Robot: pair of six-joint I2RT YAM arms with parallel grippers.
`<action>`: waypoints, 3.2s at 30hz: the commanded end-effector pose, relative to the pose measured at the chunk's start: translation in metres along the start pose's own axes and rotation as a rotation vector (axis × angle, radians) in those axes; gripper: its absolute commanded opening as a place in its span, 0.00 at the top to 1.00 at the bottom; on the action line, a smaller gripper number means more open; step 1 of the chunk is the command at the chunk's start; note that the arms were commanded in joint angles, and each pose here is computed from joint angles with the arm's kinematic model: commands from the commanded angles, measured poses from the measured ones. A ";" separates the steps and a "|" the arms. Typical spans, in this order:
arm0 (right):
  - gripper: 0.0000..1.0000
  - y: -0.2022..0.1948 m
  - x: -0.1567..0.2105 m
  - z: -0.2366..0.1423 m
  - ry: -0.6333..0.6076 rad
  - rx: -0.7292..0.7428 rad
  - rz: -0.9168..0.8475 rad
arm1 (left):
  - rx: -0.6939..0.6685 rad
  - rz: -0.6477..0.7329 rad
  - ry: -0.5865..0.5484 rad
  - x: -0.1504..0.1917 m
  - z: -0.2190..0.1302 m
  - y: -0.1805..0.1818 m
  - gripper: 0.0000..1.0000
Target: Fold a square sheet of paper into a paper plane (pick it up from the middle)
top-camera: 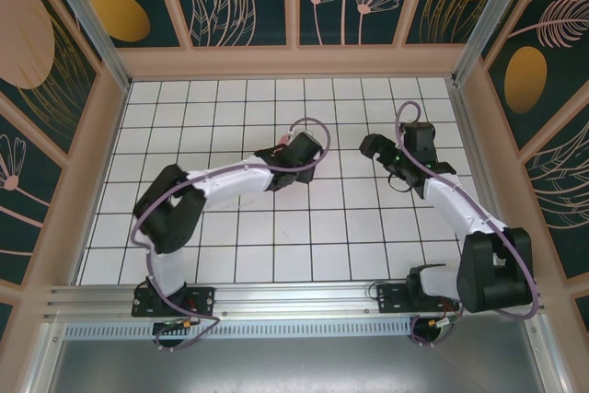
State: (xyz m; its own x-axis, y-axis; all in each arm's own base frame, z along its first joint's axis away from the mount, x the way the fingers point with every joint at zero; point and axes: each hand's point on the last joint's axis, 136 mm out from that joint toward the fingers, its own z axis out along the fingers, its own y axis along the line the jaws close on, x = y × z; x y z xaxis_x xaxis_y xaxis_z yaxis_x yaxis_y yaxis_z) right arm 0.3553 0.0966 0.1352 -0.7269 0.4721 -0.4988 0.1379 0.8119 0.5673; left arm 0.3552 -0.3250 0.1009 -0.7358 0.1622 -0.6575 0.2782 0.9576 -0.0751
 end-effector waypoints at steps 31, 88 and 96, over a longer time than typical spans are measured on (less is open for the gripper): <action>0.71 0.210 0.188 0.173 0.560 -0.285 -0.280 | -0.190 -0.611 -0.266 0.034 -0.082 0.189 0.02; 0.46 0.063 0.159 0.049 0.462 -0.104 0.130 | 0.356 -0.499 0.169 0.045 0.052 0.032 0.87; 0.50 0.060 0.173 0.053 0.514 -0.092 0.141 | 0.271 -0.491 0.214 0.062 0.063 0.041 0.90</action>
State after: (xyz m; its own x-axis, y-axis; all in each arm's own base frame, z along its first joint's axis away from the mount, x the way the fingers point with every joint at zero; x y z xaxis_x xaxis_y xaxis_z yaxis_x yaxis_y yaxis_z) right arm 0.2793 0.2410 0.0540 -0.9397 0.3325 -0.0800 0.1972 0.7178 0.6678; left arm 0.3591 -0.2945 0.0172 -0.9170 -0.2266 -0.3282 0.0098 0.8099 -0.5866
